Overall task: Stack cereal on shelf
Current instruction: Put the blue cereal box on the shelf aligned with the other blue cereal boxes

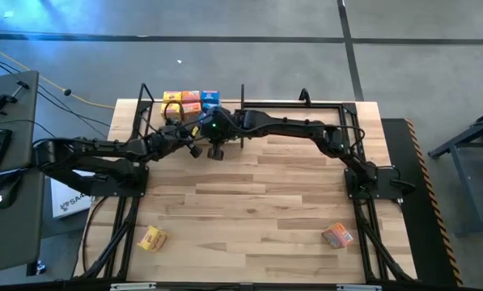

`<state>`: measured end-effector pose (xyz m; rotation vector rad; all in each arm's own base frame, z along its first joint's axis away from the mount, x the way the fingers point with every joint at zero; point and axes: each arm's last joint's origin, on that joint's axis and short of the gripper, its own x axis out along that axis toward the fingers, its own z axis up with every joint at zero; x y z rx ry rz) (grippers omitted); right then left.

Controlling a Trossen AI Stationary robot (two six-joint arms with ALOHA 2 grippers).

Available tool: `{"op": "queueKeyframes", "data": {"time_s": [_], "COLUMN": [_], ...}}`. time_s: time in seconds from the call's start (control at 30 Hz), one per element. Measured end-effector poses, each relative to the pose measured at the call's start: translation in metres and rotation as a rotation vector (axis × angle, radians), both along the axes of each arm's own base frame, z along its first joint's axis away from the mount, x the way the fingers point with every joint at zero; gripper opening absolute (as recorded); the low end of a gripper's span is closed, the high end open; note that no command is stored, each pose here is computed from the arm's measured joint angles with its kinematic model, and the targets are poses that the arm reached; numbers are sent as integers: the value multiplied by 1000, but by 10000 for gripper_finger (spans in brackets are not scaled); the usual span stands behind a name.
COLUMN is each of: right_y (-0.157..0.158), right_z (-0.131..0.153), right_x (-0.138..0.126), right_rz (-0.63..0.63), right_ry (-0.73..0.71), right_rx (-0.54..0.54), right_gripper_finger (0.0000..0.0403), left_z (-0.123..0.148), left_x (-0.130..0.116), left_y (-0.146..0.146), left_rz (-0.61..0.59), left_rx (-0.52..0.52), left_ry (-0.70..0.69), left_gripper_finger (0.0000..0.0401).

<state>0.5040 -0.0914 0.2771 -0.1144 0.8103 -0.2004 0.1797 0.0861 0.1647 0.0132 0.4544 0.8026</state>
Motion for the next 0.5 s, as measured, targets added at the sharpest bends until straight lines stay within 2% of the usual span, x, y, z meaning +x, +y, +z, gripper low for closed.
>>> {"op": "queueKeyframes", "data": {"time_s": [0.23,0.5], "right_y": [-13,-18], "right_z": [-18,-21], "right_x": [5,3], "right_rz": [-116,-183], "right_ry": [27,41], "right_rx": [-39,-68], "right_gripper_finger": [1,1], "left_z": [-1,-2], "left_x": [0,1], "left_y": [2,3], "left_rz": [-27,-47], "left_rx": [-22,-33], "left_ry": [-6,-6], "left_gripper_finger": [0,0]}}
